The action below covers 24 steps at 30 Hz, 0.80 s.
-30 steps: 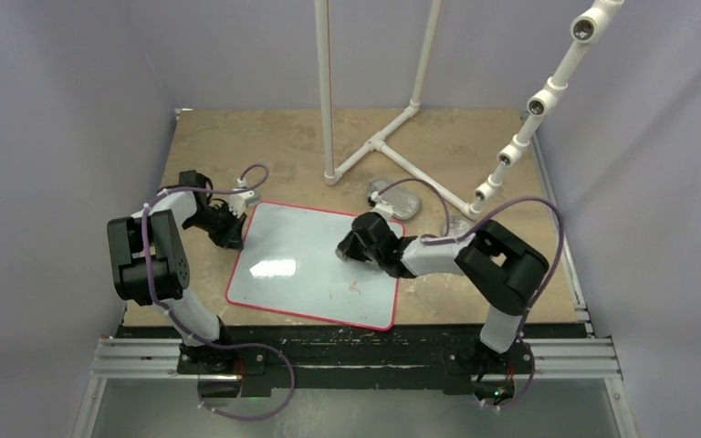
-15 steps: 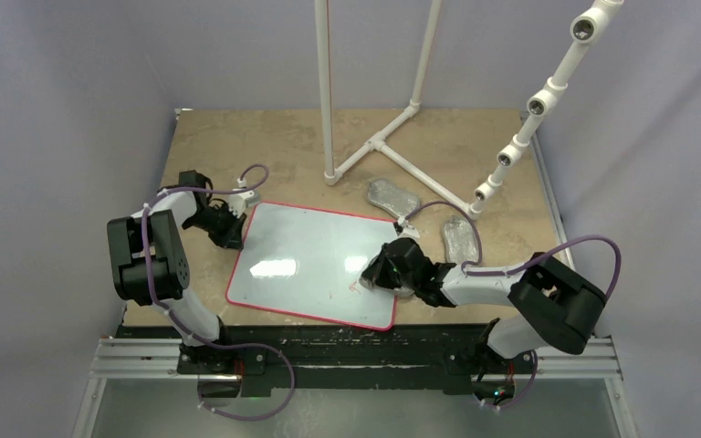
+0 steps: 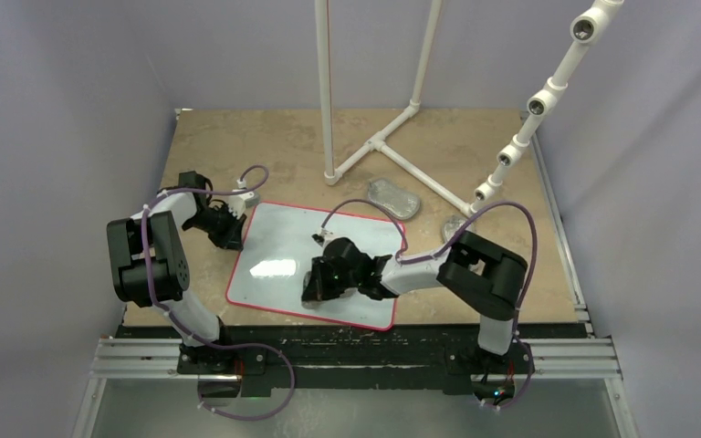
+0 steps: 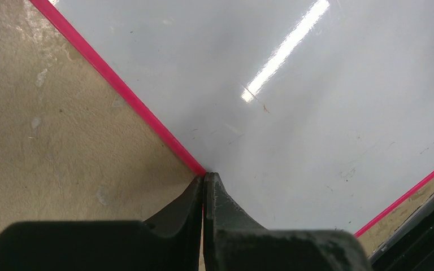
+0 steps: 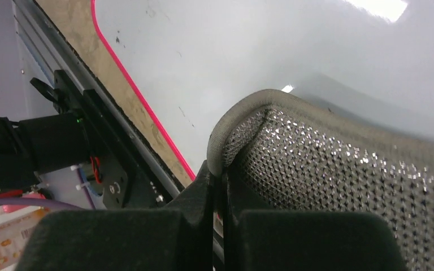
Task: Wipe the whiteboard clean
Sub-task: Erase the whiteboard at the whiteboard stand.
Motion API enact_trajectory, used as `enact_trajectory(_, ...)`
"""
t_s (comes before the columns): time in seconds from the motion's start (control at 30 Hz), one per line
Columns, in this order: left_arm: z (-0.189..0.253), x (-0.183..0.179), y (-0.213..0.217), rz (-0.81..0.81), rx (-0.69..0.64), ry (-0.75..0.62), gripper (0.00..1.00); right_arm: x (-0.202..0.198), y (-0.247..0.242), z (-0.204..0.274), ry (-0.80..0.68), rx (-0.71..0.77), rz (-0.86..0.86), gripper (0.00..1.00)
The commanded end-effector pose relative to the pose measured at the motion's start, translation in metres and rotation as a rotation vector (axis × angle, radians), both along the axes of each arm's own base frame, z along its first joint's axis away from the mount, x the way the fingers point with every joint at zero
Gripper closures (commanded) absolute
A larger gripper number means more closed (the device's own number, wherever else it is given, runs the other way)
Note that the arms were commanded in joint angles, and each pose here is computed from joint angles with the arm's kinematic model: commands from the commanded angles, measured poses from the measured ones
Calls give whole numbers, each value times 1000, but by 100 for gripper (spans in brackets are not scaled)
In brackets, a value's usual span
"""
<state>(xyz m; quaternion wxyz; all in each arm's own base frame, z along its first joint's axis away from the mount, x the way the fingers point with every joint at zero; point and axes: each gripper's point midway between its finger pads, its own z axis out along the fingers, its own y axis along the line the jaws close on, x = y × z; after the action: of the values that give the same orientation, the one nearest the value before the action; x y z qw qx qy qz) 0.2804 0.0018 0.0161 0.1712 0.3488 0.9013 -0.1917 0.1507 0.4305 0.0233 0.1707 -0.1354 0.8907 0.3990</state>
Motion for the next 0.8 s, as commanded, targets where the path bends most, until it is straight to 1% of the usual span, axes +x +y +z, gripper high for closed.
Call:
enact_trajectory(0.0, -20, -30, 11, -28, 73, 115, 100, -31, -71, -50, 123, -233, -22, 100)
enact_trajectory(0.17, -19, -28, 11, -30, 71, 110, 100, -39, -182, -69, 163, -404, -282, 100)
enact_trajectory(0.2, -19, -28, 11, -30, 71, 109, 100, -40, -199, -71, 165, -432, -321, 100)
enact_trajectory(0.27, -19, -28, 11, -29, 72, 110, 100, -38, -207, -67, 170, -405, -364, 100)
enact_trajectory(0.33, -19, -28, 11, -31, 71, 110, 100, -30, -200, -60, 155, -379, -390, 100)
enact_trajectory(0.4, -19, -28, 11, -29, 70, 111, 100, -17, -179, -54, 134, -359, -366, 100)
enact_trajectory(0.43, -18, -28, 11, -27, 69, 111, 100, -5, -163, -50, 101, -337, -348, 100)
enact_trajectory(0.5, -18, -27, 10, -26, 67, 110, 100, 7, -131, -52, 95, -312, -291, 100)
enact_trajectory(0.57, -17, -28, 10, -27, 66, 110, 100, 20, -98, -51, 73, -247, -242, 100)
enact_trajectory(0.63, -17, -28, 11, -26, 69, 108, 100, 29, -74, -53, 85, -215, -209, 100)
enact_trajectory(0.7, -16, -28, 11, -26, 73, 106, 100, 52, -60, -57, 47, -237, -229, 100)
enact_trajectory(0.77, -16, -27, 12, -25, 77, 105, 100, 66, -68, -59, 54, -245, -267, 100)
